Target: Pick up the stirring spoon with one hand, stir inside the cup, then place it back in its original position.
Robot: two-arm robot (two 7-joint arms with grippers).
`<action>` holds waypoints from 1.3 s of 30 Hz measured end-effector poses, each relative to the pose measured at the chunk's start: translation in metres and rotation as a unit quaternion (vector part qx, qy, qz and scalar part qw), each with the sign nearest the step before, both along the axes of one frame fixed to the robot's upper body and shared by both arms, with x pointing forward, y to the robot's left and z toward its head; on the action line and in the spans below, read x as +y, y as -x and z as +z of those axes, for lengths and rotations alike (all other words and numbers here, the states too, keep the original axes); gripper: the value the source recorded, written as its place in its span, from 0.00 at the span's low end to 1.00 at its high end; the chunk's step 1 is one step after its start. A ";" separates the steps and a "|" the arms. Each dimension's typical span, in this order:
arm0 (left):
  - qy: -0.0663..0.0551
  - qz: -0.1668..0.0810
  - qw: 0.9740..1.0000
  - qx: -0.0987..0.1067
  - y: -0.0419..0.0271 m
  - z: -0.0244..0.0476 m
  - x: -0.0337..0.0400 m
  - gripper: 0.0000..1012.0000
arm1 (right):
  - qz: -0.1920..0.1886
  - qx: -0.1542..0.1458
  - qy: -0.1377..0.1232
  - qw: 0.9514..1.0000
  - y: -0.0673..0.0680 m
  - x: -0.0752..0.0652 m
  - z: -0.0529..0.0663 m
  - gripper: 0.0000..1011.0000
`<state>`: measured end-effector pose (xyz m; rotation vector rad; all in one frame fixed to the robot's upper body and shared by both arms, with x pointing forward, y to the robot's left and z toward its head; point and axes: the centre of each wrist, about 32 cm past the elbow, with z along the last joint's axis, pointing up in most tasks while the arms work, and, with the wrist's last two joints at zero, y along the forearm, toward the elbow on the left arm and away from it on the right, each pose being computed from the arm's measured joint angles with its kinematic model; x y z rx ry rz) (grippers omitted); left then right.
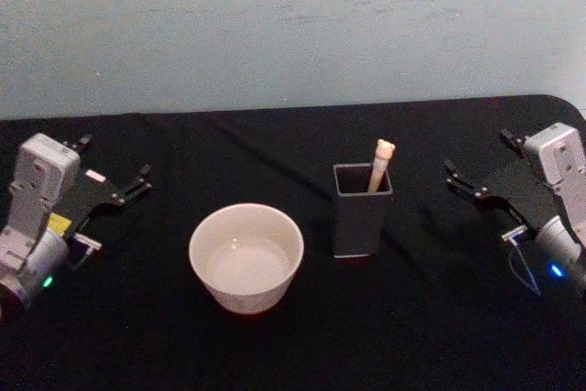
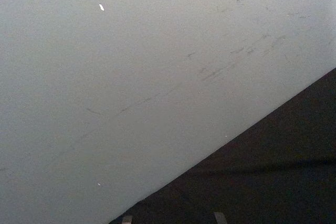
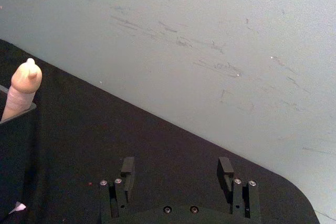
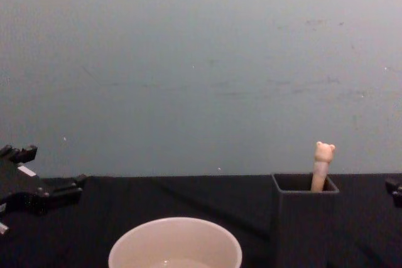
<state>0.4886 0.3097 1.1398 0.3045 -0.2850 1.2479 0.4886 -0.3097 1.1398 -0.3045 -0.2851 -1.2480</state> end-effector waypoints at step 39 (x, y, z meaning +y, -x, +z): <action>0.000 0.000 1.000 0.000 0.0000 0.0000 0.0000 0.99 | 0.002 -0.001 -0.001 1.000 0.000 0.000 0.002 0.99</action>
